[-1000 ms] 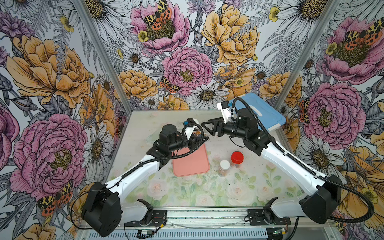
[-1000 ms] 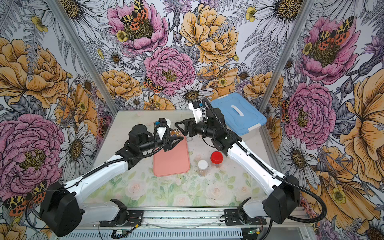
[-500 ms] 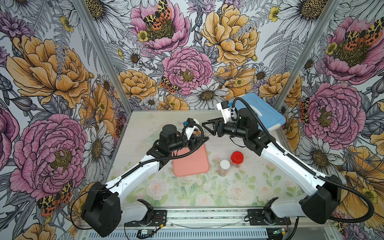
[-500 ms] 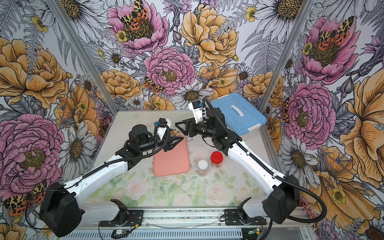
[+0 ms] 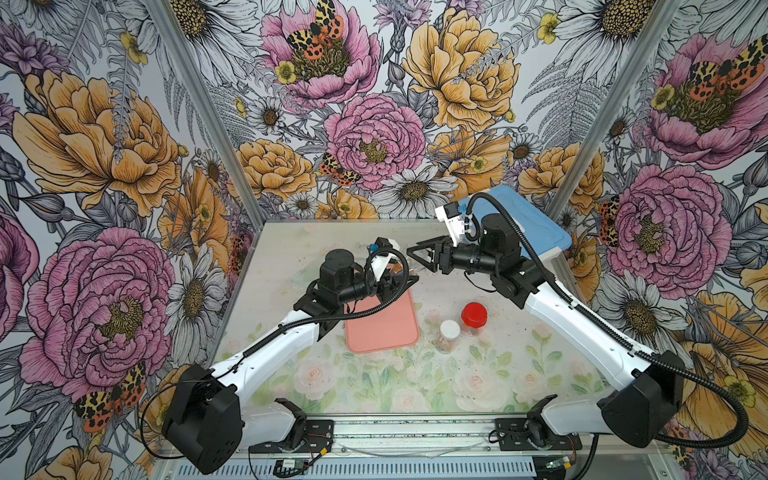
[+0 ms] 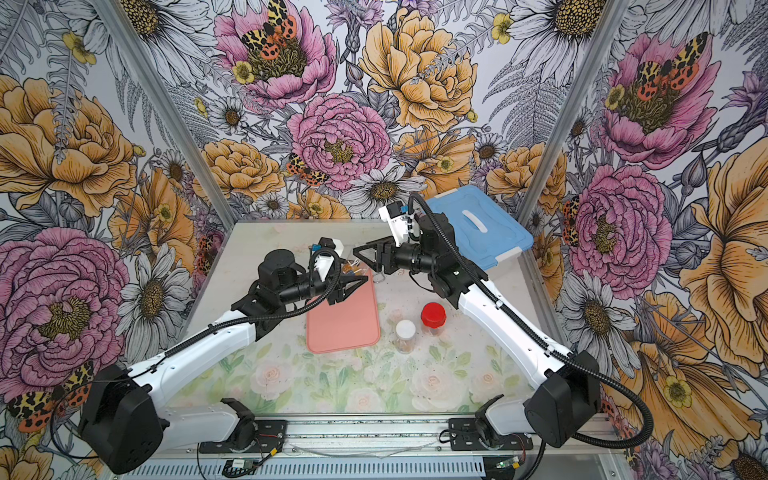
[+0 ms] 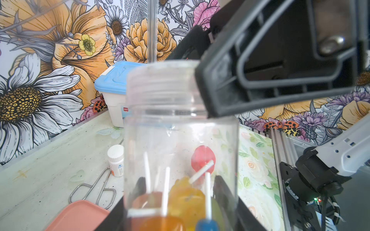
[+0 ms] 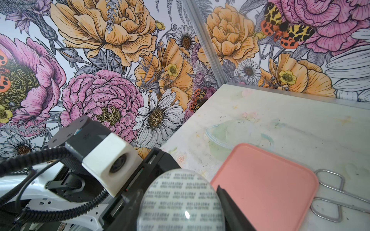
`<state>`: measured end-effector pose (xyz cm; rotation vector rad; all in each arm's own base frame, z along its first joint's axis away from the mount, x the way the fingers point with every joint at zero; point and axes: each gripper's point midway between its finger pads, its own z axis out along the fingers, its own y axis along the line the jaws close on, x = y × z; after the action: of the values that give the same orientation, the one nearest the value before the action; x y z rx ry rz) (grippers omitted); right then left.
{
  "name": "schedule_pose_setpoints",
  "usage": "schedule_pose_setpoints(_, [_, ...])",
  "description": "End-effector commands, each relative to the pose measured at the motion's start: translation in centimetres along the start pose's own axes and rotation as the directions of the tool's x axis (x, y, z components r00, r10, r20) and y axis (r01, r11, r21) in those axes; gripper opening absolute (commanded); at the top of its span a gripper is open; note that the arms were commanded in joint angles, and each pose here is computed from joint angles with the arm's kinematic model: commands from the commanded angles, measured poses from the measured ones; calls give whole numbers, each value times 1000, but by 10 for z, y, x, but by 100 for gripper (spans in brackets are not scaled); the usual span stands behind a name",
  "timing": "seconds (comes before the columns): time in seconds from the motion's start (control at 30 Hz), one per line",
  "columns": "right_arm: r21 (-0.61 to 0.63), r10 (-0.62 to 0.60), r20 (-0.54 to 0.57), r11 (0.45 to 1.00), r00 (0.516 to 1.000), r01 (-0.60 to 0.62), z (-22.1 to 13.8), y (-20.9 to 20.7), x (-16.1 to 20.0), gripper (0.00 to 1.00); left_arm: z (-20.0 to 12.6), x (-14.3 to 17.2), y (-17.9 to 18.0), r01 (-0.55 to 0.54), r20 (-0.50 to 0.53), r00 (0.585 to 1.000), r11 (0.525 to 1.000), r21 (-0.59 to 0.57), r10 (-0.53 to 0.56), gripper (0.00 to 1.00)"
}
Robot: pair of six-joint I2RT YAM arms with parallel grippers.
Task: Pour the candies out of the jar
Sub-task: Unscrew the lid from the jar.
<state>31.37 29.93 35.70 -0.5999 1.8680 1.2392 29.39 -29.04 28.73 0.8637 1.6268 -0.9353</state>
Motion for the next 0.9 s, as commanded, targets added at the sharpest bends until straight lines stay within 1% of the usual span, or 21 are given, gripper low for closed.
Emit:
schedule_pose_setpoints(0.0, [-110, -55, -11, 993, 998, 53, -7, 25, -12, 50, -1, -6, -6, -29, 22, 999, 999, 38, 28, 0])
schedule_pose_setpoints(0.13, [-88, -83, -35, 993, 996, 80, -9, 19, -10, 50, -1, -3, -5, -31, 3, 1000, 999, 41, 30, 0])
schedule_pose_setpoints(0.33, [-25, -119, -85, 993, 989, 117, -11, 6, -2, 49, 2, 11, -1, -32, -74, 997, 999, 26, 33, 0])
schedule_pose_setpoints(0.5, [44, -132, -113, 990, 985, 137, -12, -7, 4, 46, 7, 18, 1, -23, -97, 995, 1000, 21, 25, 0])
schedule_pose_setpoints(0.6, [94, -125, -111, 986, 986, 136, -11, -14, 5, 46, 9, 17, 2, -24, -97, 995, 1000, 8, 25, 0])
schedule_pose_setpoints(0.73, [221, -111, -94, 967, 989, 130, -3, -25, 3, 45, 14, 13, 6, -14, -64, 998, 999, -29, 12, 0])
schedule_pose_setpoints(0.77, [255, -119, -88, 957, 989, 138, -2, -27, 2, 45, 15, 12, 7, -10, -55, 998, 999, -42, 7, 0])
schedule_pose_setpoints(0.87, [300, -168, -92, 935, 981, 188, 2, -25, 2, 45, 18, 11, 10, -9, -46, 999, 998, -58, 6, 0])
